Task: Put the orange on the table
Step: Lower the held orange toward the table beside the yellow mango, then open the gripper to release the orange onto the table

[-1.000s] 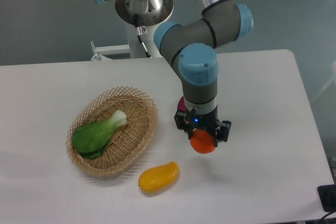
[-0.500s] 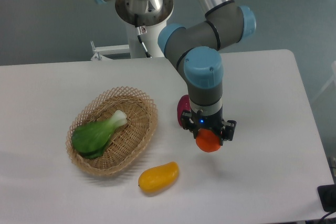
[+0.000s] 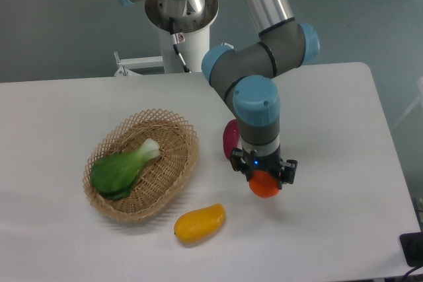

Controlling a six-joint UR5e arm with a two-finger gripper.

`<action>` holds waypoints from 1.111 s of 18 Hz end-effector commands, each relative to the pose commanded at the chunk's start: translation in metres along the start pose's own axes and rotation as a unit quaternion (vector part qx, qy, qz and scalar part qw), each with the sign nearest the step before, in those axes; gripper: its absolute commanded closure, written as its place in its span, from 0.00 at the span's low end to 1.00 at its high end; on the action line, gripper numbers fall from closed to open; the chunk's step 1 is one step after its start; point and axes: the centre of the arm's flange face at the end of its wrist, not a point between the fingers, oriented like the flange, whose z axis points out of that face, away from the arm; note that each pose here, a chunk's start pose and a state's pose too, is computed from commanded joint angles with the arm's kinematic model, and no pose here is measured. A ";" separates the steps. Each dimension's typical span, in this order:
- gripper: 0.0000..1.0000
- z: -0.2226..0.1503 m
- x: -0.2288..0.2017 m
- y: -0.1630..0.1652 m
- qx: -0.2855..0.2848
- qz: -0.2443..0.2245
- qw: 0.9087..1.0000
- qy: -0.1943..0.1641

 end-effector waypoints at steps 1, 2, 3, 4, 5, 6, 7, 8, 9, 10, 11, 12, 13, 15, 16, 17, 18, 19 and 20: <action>0.32 0.004 -0.002 -0.002 -0.002 0.001 1.000 -0.002; 0.30 0.009 -0.002 -0.003 -0.003 0.001 1.000 -0.004; 0.30 0.010 -0.002 -0.002 -0.003 0.000 1.000 -0.007; 0.28 0.011 -0.003 -0.002 -0.005 0.000 1.000 -0.010; 0.21 0.013 -0.003 -0.001 -0.010 0.001 1.000 -0.012; 0.12 0.015 -0.003 -0.001 -0.012 0.002 1.000 -0.013; 0.09 0.015 -0.002 0.000 -0.012 0.001 1.000 -0.012; 0.07 0.016 -0.001 0.000 -0.013 0.002 1.000 -0.011; 0.04 0.015 -0.001 0.000 -0.012 0.001 1.000 -0.012; 0.01 0.015 -0.001 0.000 -0.011 0.001 1.000 -0.011; 0.00 0.013 -0.002 0.000 -0.010 0.003 1.000 -0.013; 0.00 0.012 -0.002 0.000 -0.010 0.004 1.000 -0.012; 0.00 0.010 -0.002 0.002 -0.009 0.004 1.000 -0.012; 0.00 0.002 -0.006 0.005 -0.004 -0.003 1.000 -0.015; 0.00 0.001 -0.008 0.007 -0.002 -0.005 1.000 -0.015; 0.00 -0.004 -0.011 0.008 0.002 -0.009 1.000 -0.017; 0.00 -0.006 -0.013 0.010 0.010 -0.012 1.000 -0.013; 0.00 -0.008 -0.015 0.010 0.020 -0.017 1.000 -0.006; 0.00 -0.010 -0.016 0.011 0.030 -0.021 0.999 0.000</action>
